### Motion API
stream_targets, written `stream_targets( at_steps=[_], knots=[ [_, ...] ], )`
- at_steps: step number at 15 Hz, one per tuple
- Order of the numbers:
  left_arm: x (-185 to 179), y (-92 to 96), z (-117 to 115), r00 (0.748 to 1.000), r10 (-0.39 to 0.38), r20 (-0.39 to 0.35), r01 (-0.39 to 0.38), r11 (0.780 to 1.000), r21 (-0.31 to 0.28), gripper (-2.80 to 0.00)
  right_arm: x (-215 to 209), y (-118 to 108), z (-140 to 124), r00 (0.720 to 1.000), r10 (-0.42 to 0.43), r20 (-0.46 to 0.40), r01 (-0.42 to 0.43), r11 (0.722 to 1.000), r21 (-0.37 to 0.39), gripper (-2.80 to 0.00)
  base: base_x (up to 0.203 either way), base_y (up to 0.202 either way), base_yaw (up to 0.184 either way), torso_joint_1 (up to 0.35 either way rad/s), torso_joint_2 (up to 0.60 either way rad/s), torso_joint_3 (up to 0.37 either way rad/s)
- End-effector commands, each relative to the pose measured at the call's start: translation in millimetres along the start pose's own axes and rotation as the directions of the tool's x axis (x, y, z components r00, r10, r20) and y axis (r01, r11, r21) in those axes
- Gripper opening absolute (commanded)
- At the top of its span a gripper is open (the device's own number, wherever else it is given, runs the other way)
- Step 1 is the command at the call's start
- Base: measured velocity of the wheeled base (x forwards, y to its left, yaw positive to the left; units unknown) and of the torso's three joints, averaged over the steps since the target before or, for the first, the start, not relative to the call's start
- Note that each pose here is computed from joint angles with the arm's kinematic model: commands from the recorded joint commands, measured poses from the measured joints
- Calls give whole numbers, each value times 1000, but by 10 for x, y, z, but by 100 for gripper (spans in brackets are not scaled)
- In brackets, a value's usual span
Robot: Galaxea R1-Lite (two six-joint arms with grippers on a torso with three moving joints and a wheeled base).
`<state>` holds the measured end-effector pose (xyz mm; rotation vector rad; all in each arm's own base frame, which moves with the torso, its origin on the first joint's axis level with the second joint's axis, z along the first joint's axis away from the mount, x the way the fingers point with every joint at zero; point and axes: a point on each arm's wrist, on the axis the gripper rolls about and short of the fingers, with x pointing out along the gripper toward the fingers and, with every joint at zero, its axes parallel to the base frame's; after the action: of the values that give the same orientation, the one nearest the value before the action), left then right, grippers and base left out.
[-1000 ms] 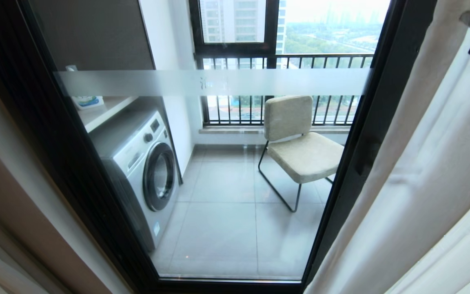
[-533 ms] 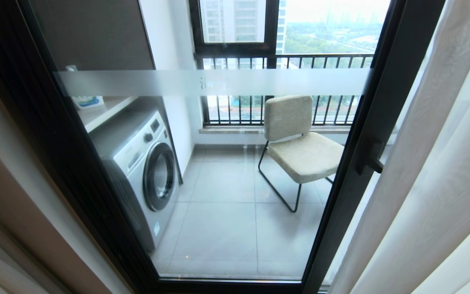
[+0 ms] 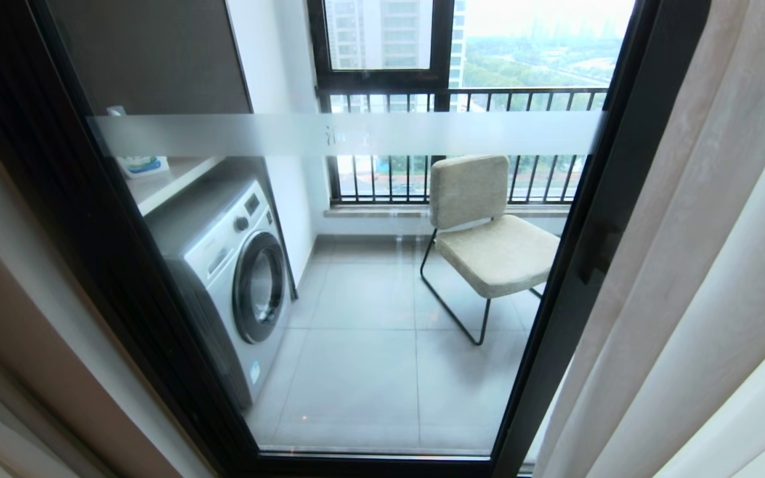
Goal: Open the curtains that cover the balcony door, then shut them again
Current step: Pull the inner curtains open on both sides
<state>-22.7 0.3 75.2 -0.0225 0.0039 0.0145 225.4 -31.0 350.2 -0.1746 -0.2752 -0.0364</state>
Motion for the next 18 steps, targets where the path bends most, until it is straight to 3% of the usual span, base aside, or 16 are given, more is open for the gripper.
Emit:
stream_targets(
  at_steps=[1, 3, 18],
  knots=[
    [0, 0, 0, 1000, 1, -1, -1, 1000, 0, -280, -30, -38, -10, 999, -35, -5, 35, 999, -7, -280, 0, 0, 0, 0, 0, 0],
    [0, 0, 0, 1000, 1, -1, -1, 1000, 0, -280, -37, -52, -18, 995, -101, -17, 101, 995, -3, -280, 0, 0, 0, 0, 0, 0],
    [0, 0, 1, 1000, 1, 1, -1, 1000, 0, -280, -90, -42, -67, 994, -107, -35, 107, 994, 22, -280, 0, 0, 0, 0, 0, 0]
  ],
)
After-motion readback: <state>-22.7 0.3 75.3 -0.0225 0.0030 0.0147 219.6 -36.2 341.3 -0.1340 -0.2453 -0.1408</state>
